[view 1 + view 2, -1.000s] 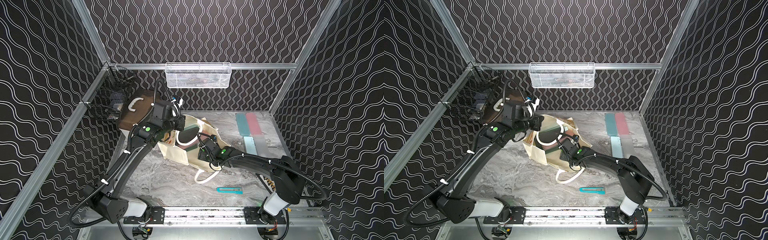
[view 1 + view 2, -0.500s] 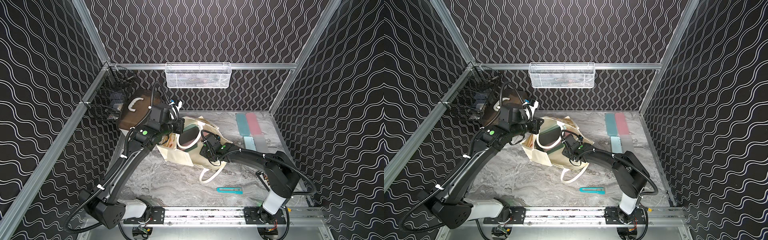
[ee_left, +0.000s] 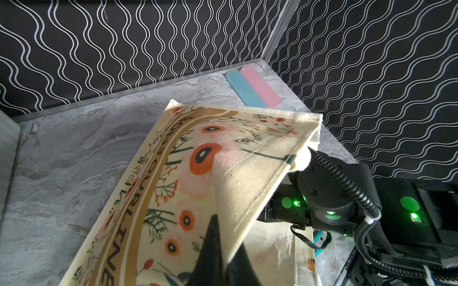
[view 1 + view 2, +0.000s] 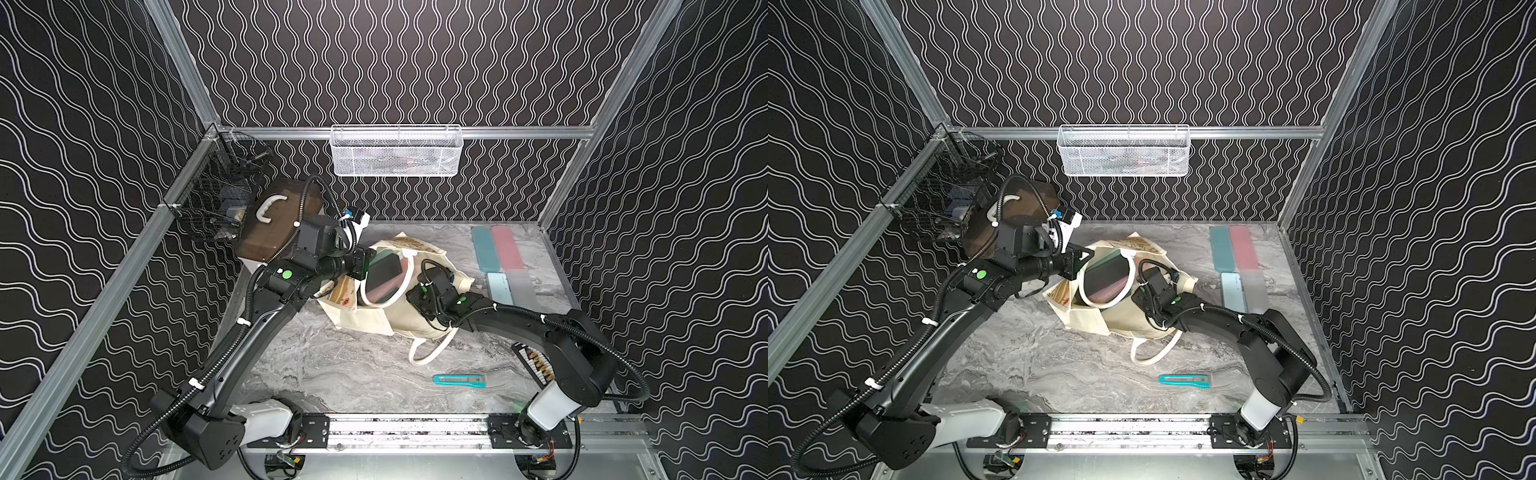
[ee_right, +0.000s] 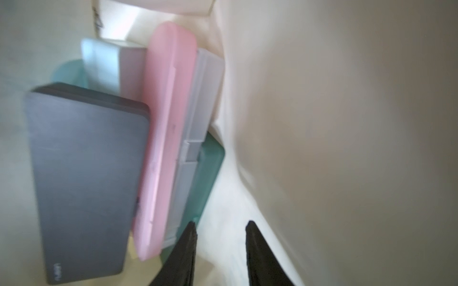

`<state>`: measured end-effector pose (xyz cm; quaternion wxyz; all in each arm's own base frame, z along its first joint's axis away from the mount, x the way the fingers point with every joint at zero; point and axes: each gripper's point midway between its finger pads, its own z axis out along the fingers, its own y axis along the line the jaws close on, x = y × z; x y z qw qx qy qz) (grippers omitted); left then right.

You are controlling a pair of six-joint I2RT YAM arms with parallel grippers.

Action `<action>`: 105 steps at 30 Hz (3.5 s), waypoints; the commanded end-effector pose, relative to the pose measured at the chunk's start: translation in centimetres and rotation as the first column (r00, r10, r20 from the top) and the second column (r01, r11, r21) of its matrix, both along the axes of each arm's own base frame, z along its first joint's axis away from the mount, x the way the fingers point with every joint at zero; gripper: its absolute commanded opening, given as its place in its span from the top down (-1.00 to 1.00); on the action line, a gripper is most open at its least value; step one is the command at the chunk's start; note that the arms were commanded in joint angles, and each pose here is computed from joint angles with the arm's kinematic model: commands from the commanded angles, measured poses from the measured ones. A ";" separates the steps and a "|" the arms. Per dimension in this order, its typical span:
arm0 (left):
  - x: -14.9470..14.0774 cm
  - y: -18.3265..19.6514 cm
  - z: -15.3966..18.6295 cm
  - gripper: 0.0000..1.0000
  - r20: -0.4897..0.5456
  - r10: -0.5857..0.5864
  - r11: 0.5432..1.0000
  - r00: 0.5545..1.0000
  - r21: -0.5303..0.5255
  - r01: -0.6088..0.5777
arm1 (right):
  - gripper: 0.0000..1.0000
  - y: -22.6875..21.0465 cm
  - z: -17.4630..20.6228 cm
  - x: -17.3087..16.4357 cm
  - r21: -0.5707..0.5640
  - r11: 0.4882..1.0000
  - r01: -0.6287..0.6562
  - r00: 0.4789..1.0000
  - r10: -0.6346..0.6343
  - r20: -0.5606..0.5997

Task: Take out the pencil case from the canvas bag
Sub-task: Pick up the pencil case from the canvas bag.

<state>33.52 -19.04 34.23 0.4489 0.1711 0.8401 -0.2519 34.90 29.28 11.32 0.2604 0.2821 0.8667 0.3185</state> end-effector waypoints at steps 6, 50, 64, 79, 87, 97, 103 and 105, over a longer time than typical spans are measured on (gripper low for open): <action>-1.2 -2.2 2.4 1.00 0.081 -0.156 0.985 0.984 -0.059 0.161 | 0.22 3.0 4.6 3.0 0.236 0.972 -0.004 0.989 -0.031 0.146; -2.2 -3.0 3.0 1.00 0.224 -0.248 0.965 0.943 -0.030 0.261 | 0.03 2.5 0.5 0.2 0.278 0.958 0.074 0.995 -0.088 0.037; -2.5 -3.1 1.9 1.00 0.197 -0.260 0.962 0.945 -0.036 0.272 | -0.16 2.7 4.4 1.0 0.365 0.929 0.066 0.992 -0.100 0.076; -2.9 -3.8 1.8 1.00 0.170 -0.302 0.946 0.938 -0.067 0.316 | -0.94 1.8 4.5 2.9 0.413 0.898 0.153 0.981 -0.190 0.048; -3.8 -4.2 1.8 1.00 0.161 -0.341 0.930 0.926 -0.086 0.357 | -0.93 1.5 3.0 4.8 0.422 0.878 0.224 0.971 -0.237 -0.021; -4.9 -5.0 1.9 1.00 0.160 -0.406 0.897 0.900 -0.120 0.426 | -0.77 1.4 1.5 5.8 0.377 0.889 0.261 0.965 -0.247 -0.085; -5.1 -5.2 1.9 1.00 0.157 -0.424 0.886 0.892 -0.132 0.444 | -0.75 2.1 0.2 6.1 0.363 0.896 0.255 0.967 -0.224 -0.125; -5.1 -5.2 1.9 1.00 0.159 -0.423 0.887 0.892 -0.128 0.443 | -0.74 2.2 -0.3 6.0 0.346 0.903 0.253 0.966 -0.219 -0.136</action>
